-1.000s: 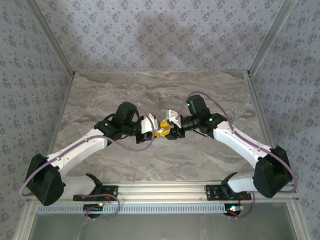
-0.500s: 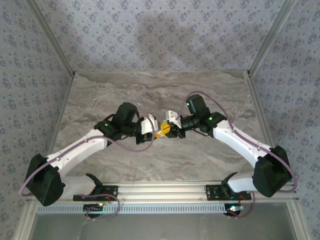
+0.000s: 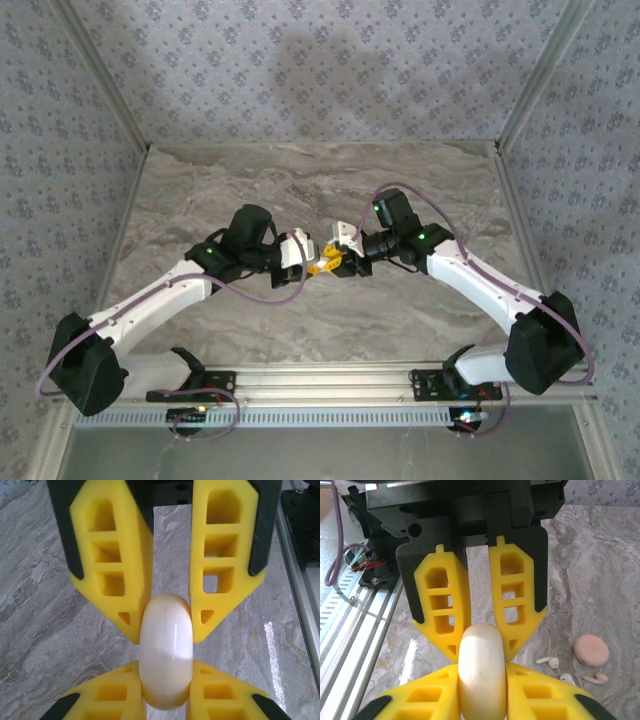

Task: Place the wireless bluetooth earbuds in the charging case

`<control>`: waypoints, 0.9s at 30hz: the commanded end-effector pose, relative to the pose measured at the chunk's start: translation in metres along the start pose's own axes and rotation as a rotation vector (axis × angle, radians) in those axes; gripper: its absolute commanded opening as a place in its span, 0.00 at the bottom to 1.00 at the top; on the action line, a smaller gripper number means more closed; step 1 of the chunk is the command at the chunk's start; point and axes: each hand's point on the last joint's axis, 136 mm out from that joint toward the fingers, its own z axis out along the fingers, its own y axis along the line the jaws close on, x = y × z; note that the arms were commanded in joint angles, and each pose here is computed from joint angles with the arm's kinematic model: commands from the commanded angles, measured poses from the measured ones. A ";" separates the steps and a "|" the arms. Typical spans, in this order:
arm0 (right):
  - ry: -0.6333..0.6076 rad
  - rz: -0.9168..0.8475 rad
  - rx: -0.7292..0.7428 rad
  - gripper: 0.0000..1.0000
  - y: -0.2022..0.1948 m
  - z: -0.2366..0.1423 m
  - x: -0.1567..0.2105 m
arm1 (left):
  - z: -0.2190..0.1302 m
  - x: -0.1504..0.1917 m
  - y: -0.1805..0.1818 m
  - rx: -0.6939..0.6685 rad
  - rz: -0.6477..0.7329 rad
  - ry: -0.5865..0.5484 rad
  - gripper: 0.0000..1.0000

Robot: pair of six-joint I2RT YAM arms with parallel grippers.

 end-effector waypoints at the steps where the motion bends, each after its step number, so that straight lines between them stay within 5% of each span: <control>1: -0.027 -0.011 -0.016 0.20 0.004 -0.008 -0.011 | -0.008 -0.017 0.001 -0.014 0.035 -0.058 0.25; 4: -0.058 -0.024 -0.031 0.20 0.008 -0.012 -0.014 | -0.006 -0.017 0.002 -0.019 0.026 -0.077 0.41; 7: -0.094 -0.032 -0.051 0.20 0.013 -0.019 -0.019 | -0.008 -0.020 0.000 -0.007 0.014 -0.138 0.47; 27: -0.119 -0.024 -0.067 0.20 0.013 -0.019 -0.025 | -0.016 -0.035 -0.009 0.063 0.014 -0.236 0.38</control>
